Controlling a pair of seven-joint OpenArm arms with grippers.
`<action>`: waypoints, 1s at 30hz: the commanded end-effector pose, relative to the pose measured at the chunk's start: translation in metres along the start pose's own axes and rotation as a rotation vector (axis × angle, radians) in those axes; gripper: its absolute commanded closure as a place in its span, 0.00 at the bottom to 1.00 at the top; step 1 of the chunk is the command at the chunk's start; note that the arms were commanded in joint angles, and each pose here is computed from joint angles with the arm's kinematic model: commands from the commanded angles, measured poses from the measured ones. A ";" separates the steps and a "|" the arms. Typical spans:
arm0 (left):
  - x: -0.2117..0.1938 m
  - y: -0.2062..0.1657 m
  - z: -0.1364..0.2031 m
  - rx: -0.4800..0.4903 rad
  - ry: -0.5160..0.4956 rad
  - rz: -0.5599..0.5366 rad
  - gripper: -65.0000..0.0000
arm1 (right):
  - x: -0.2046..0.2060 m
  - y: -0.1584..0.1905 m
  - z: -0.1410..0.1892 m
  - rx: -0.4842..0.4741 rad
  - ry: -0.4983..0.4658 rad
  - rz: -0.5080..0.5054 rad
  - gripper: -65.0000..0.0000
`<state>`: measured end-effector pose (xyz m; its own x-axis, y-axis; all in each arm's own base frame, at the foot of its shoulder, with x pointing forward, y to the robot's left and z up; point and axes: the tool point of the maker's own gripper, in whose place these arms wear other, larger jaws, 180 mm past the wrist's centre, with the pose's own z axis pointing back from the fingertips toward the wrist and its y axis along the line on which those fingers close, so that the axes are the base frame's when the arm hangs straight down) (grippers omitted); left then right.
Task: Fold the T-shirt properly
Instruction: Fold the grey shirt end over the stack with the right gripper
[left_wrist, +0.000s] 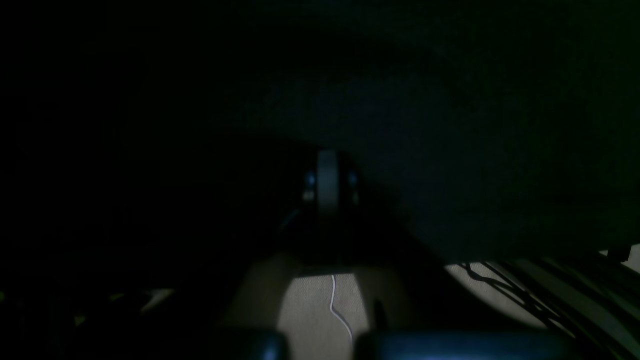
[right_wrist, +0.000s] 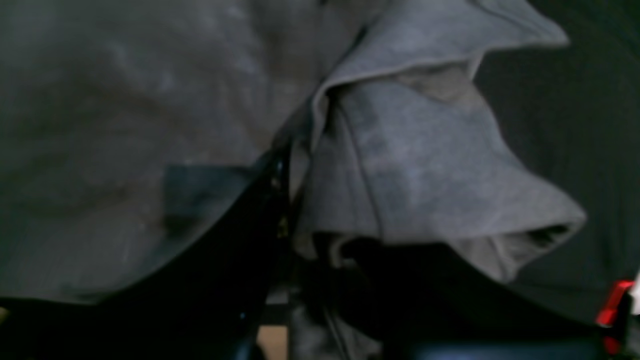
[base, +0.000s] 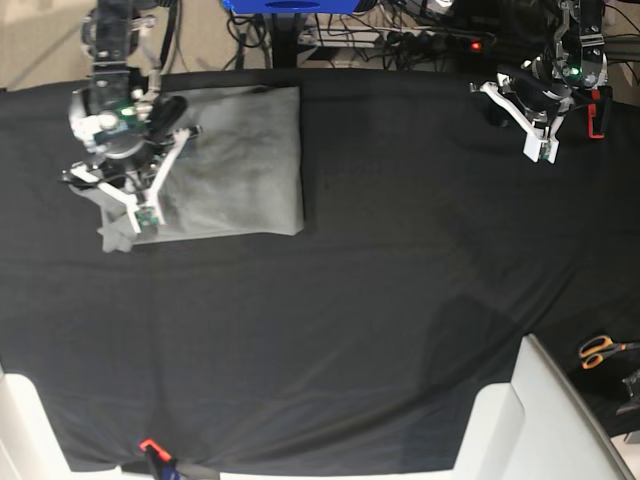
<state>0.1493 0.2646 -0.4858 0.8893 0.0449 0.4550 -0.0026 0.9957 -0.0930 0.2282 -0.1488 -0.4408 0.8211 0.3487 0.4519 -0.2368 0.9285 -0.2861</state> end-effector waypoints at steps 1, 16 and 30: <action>0.000 0.004 0.002 0.010 0.009 -0.016 1.00 | 0.015 0.000 0.004 -0.011 -0.046 0.010 0.99; 0.002 0.004 0.001 0.011 0.006 -0.014 1.00 | 0.041 0.059 0.016 0.043 -0.093 0.080 0.99; 0.002 0.005 0.001 0.011 0.008 -0.013 1.00 | 0.033 0.086 0.023 0.102 -0.087 0.110 0.99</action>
<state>0.1517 0.2646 -0.4858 0.8887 0.0458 0.4561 -0.0033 0.9956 -0.0934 0.2132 -0.0591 -0.4418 0.7610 0.4642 0.4532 -0.3917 0.8857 -0.2493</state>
